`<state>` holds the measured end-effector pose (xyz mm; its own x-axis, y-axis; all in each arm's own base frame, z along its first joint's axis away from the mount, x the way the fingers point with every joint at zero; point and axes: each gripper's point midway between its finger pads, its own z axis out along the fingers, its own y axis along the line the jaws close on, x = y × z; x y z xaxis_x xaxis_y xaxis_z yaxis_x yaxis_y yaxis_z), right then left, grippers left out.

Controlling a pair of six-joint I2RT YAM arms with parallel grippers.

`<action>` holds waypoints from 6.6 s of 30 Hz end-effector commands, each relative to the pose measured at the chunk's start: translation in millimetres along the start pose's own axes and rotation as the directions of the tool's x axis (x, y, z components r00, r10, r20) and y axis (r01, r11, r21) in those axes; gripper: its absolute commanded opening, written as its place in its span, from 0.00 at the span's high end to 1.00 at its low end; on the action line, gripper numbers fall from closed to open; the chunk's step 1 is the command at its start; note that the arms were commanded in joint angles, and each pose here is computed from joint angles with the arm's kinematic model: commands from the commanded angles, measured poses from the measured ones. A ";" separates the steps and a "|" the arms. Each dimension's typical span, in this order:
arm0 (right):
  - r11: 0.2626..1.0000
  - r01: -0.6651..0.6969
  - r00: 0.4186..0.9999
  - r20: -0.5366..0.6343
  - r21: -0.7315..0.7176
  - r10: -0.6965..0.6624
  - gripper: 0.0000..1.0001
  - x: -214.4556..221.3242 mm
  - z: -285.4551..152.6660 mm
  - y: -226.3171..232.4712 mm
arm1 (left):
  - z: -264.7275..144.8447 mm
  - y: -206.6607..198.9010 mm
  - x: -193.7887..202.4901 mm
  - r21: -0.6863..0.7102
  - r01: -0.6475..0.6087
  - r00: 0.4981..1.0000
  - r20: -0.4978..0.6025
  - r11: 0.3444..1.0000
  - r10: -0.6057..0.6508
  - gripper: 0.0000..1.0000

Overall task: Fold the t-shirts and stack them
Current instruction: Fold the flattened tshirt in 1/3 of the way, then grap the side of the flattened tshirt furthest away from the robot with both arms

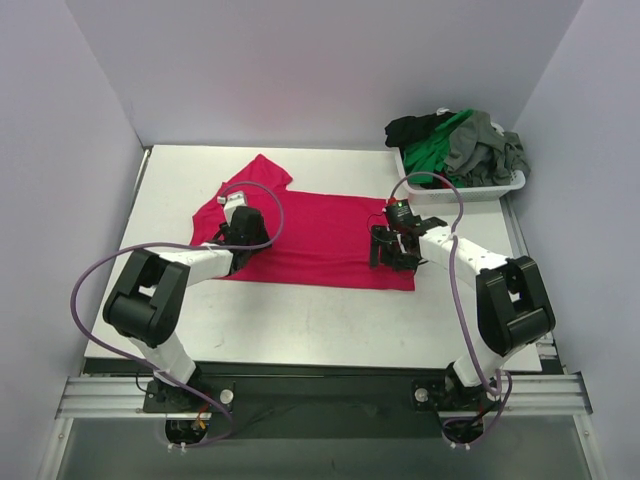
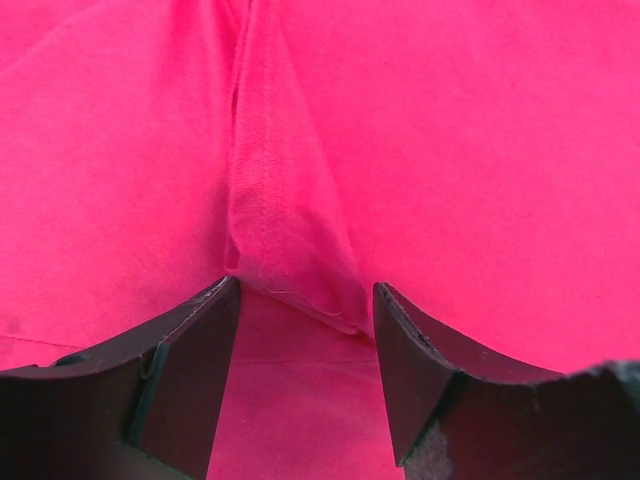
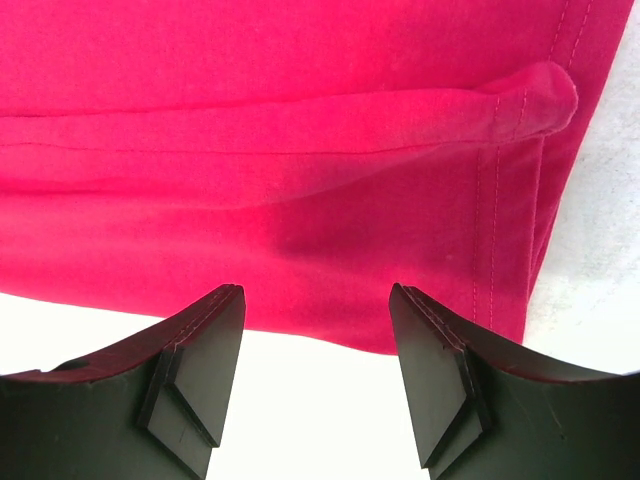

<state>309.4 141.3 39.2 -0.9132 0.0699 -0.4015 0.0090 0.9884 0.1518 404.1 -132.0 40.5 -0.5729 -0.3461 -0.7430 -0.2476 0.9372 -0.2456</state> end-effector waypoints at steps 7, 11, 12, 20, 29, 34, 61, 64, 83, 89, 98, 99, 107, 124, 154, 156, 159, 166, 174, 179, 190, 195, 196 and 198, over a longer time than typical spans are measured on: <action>1.000 0.017 1.000 -0.013 0.015 -0.017 0.39 -2.9 -7.5 -2.7 | 2.7 1.7 -16.9 -0.037 -0.016 0.999 0.050 0.999 0.018 0.41; 1.000 0.016 1.000 -0.016 0.019 -0.016 0.39 -2.6 -7.0 -3.7 | 5.2 4.9 -17.1 -0.060 -0.021 0.998 0.053 0.998 0.024 0.44; 1.000 0.019 1.000 -0.017 0.017 -0.018 0.39 -2.3 -6.5 -3.0 | 5.8 5.1 -17.8 -0.064 -0.021 0.998 0.054 0.998 0.024 0.47; 1.000 0.021 1.000 -0.016 0.022 -0.020 0.39 -2.5 -6.5 -4.5 | 11.7 -2.0 -20.0 -0.044 -0.048 0.996 0.066 0.998 0.051 0.75; 1.000 0.018 1.000 -0.022 0.025 -0.018 0.39 -2.0 -5.2 -5.6 | 19.8 -18.3 -24.4 -0.044 -0.110 0.992 0.064 0.993 0.113 0.98; 0.999 0.023 0.999 -0.028 0.027 -0.022 0.39 -1.3 -4.6 -6.0 | 24.0 -30.2 -24.3 -0.033 -0.128 0.990 0.061 0.991 0.129 0.99; 0.999 0.020 0.999 -0.038 0.036 -0.019 0.38 -6.8 -2.5 -7.8 | 31.2 -79.0 -27.4 0.053 -0.142 0.989 0.045 0.988 0.140 0.60; 0.999 0.021 0.999 -0.025 0.031 -0.020 0.38 -12.1 -6.5 -5.3 | 27.7 -95.2 -25.5 0.131 -0.131 0.991 0.031 0.983 0.128 0.48; 0.992 0.083 0.995 0.066 -0.099 -0.077 0.36 -69.3 -3.4 46.1 | 3.1 -76.2 -71.3 0.291 0.014 0.996 0.080 0.957 -0.039 0.18; 0.992 0.084 0.996 0.028 -0.092 -0.081 0.36 -72.9 22.5 49.5 | 28.1 -43.3 -57.2 0.221 0.071 0.997 0.023 0.973 -0.078 0.17; 0.997 0.057 0.997 -0.043 -0.060 -0.059 0.36 -57.7 47.1 36.2 | 38.6 -5.5 -35.0 0.191 0.236 0.972 -0.035 0.953 -0.234 0.14; 0.997 0.054 0.997 -0.056 -0.055 -0.058 0.36 -52.2 49.1 34.6 | 39.3 -2.9 -33.1 0.184 0.250 0.968 -0.041 0.951 -0.247 0.14; 0.999 0.033 0.994 -0.105 -0.020 -0.035 0.36 -16.2 50.5 19.2 | 30.5 15.9 -2.8 0.151 0.368 0.929 -0.097 0.917 -0.357 0.14; 0.999 0.048 0.995 -0.088 0.014 -0.047 0.35 50.2 27.6 9.9 | -30.3 55.2 18.8 0.134 0.433 0.900 -0.012 0.891 -0.436 0.14; 0.996 0.086 0.995 0.044 0.036 -0.088 0.33 58.9 -7.5 20.6 | -94.1 46.1 -6.3 0.213 0.266 0.942 0.151 0.940 -0.300 0.10; 0.996 0.088 0.995 0.052 0.032 -0.090 0.32 52.1 -10.4 22.3 | -87.8 38.7 -8.1 0.231 0.255 0.946 0.142 0.939 -0.292 0.10; 0.997 0.076 0.995 0.064 0.012 -0.076 0.32 36.5 -14.3 24.4 | -74.7 25.2 -8.4 0.251 0.239 0.956 0.108 0.938 -0.272 0.10; 1.000 -0.014 0.995 0.098 -0.010 0.015 0.32 -8.9 -21.5 7.1 | -44.8 13.1 -2.0 0.250 0.237 0.964 0.061 0.939 -0.260 0.10; 0.992 -0.118 0.984 0.144 0.052 0.110 0.34 -60.6 -10.8 -27.6 | -46.9 45.9 20.5 0.143 0.256 0.963 0.053 0.956 -0.265 0.09; 0.984 -0.150 0.984 0.105 0.091 0.141 0.35 -70.2 13.0 -46.1 | -53.2 63.8 38.9 0.102 0.255 0.965 0.042 0.962 -0.260 0.09; 0.976 -0.179 0.981 0.096 0.123 0.168 0.37 -93.4 39.8 -66.6 | -53.8 61.0 49.5 0.124 0.248 0.968 0.011 0.961 -0.252 0.09; 0.974 -0.177 0.981 0.109 0.139 0.163 0.39 -101.7 41.9 -71.5 | -57.1 50.3 33.8 0.159 0.203 0.977 0.039 0.966 -0.212 0.09; 0.974 -0.178 0.981 0.107 0.141 0.164 0.41 -101.4 42.6 -72.3 | -57.6 50.3 30.5 0.159 0.199 0.977 0.048 0.967 -0.209 0.09; 0.972 -0.187 0.979 0.109 0.143 0.172 0.43 -102.3 43.8 -74.8 | -60.0 47.4 24.2 0.167 0.188 0.978 0.060 0.968 -0.201 0.09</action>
<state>414.0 74.1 23.7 -0.8532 0.2565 -0.4542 0.2293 0.9665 0.1150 330.2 -97.9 39.9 -0.4510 -0.5570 -0.6974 -0.2378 0.8281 -0.5077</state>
